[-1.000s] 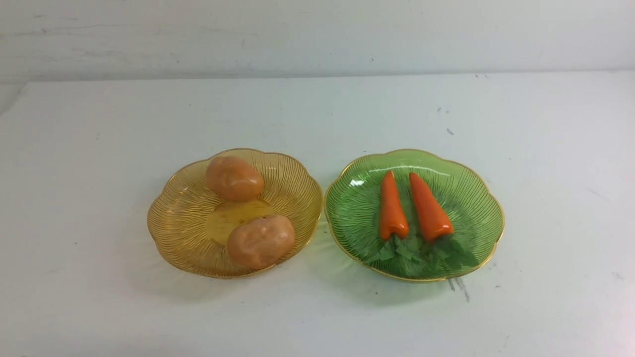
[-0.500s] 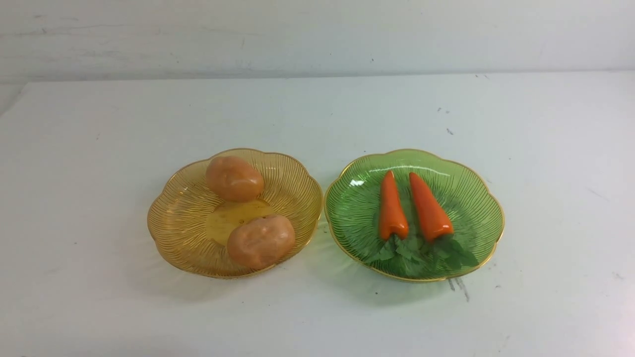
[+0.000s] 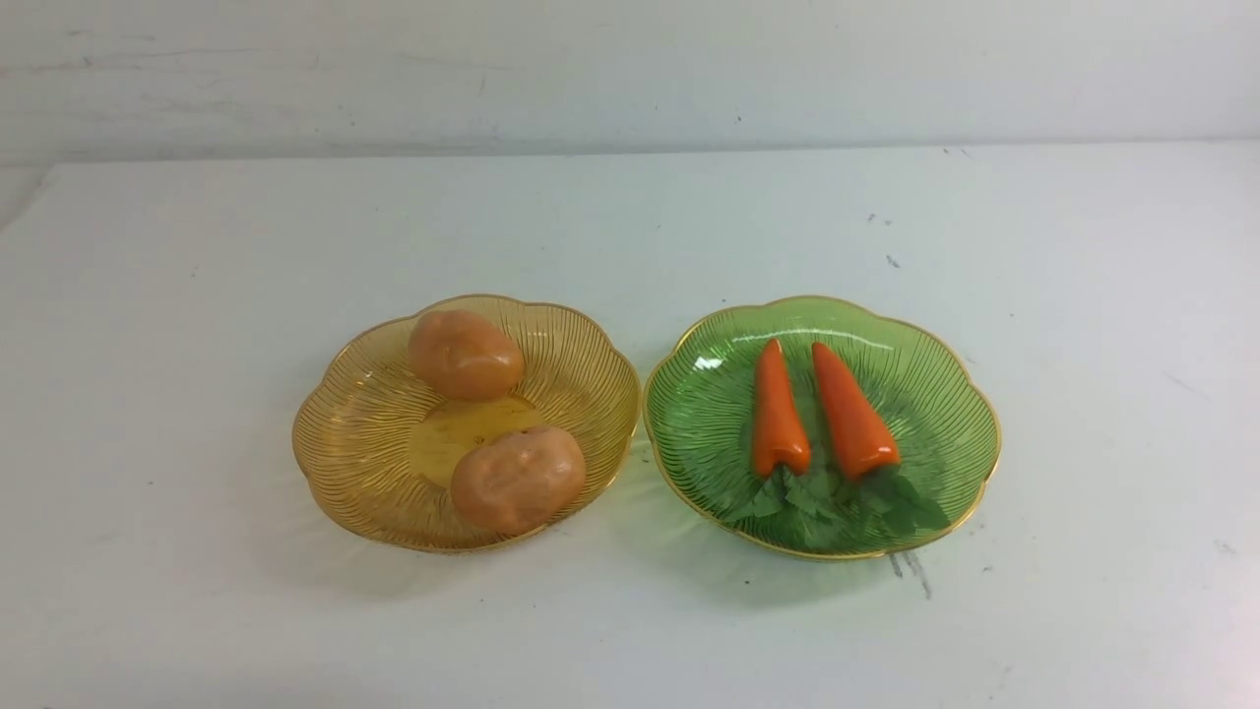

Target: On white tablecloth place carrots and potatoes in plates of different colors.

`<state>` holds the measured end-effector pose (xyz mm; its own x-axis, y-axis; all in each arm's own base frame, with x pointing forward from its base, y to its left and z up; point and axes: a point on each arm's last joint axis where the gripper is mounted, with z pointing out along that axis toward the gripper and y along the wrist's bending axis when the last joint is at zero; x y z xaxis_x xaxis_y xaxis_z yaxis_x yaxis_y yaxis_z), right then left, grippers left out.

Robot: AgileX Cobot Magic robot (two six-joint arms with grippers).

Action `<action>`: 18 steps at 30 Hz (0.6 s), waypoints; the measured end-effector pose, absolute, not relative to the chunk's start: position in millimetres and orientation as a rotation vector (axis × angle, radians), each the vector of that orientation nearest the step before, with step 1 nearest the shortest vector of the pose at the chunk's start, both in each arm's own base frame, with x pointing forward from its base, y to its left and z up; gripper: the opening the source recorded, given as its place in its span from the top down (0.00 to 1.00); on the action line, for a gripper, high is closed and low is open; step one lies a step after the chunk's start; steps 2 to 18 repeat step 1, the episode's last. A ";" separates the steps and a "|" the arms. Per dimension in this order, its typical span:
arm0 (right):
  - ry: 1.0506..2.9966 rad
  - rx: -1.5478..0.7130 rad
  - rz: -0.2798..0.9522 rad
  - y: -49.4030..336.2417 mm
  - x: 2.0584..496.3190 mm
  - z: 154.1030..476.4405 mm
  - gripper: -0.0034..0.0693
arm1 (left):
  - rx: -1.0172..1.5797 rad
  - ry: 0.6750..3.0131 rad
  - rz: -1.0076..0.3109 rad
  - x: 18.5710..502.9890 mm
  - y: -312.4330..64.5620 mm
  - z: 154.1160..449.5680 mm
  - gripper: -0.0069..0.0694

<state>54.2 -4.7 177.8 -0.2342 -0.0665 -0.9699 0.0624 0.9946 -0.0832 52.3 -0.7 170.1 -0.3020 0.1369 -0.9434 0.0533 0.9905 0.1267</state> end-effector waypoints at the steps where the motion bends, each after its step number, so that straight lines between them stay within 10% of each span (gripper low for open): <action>1: 1.803 -0.003 -0.120 -4.7 54.2 177.8 0.97 | 0.137 1.878 0.083 52.3 -0.7 170.1 0.91; 18: 1.803 -0.003 -0.120 -4.7 54.2 177.8 0.97 | 0.137 1.878 0.083 52.3 -0.7 170.1 0.91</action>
